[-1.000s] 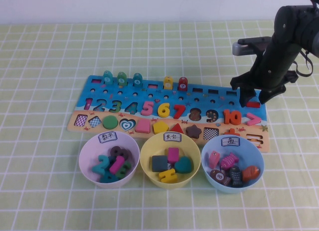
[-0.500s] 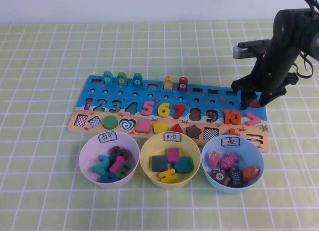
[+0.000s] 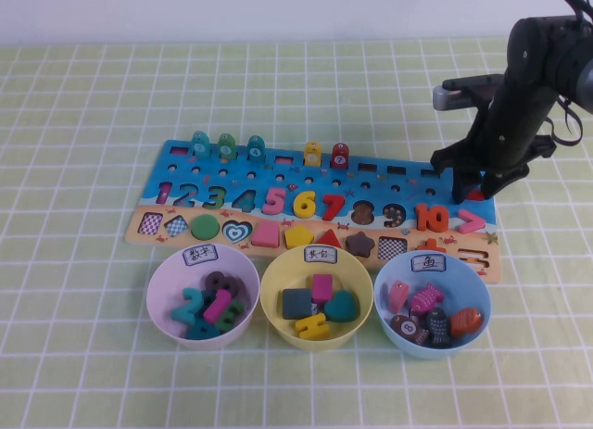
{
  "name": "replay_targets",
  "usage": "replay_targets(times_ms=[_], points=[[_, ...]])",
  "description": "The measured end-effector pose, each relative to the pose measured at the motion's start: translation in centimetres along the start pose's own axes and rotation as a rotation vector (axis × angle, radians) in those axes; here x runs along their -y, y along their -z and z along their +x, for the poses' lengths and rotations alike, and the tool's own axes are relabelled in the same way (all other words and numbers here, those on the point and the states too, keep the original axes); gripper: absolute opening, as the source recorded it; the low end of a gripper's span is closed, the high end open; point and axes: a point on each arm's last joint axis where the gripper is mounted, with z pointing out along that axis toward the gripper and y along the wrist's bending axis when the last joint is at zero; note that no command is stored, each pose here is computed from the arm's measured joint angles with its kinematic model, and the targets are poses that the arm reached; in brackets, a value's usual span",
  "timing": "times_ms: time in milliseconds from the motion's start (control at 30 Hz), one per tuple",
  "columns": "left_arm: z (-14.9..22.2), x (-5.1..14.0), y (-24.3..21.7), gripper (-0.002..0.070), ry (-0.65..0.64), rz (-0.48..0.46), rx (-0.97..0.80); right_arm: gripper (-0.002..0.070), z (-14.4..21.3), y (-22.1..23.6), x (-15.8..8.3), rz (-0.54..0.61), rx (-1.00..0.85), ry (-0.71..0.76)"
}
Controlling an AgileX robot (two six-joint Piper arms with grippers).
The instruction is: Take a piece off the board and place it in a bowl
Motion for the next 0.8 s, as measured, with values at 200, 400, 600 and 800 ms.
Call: replay_targets(times_ms=[200,400,600,800], points=[[0.0,0.0,0.0,-0.0005,0.0,0.0,0.0,0.0282,0.0,0.3,0.1,0.012,-0.01,0.006],[0.0,0.0,0.0,-0.0005,0.0,0.0,0.0,0.0282,-0.9,2.0,0.0,0.02,0.037,0.014],[0.0,0.0,0.0,-0.0005,0.0,0.0,0.0,0.0282,-1.9,4.1,-0.2,0.018,0.112,0.019],[0.0,0.0,0.0,-0.0005,0.0,0.0,0.0,0.0282,-1.8,5.6,-2.3,0.008,0.145,0.095]])
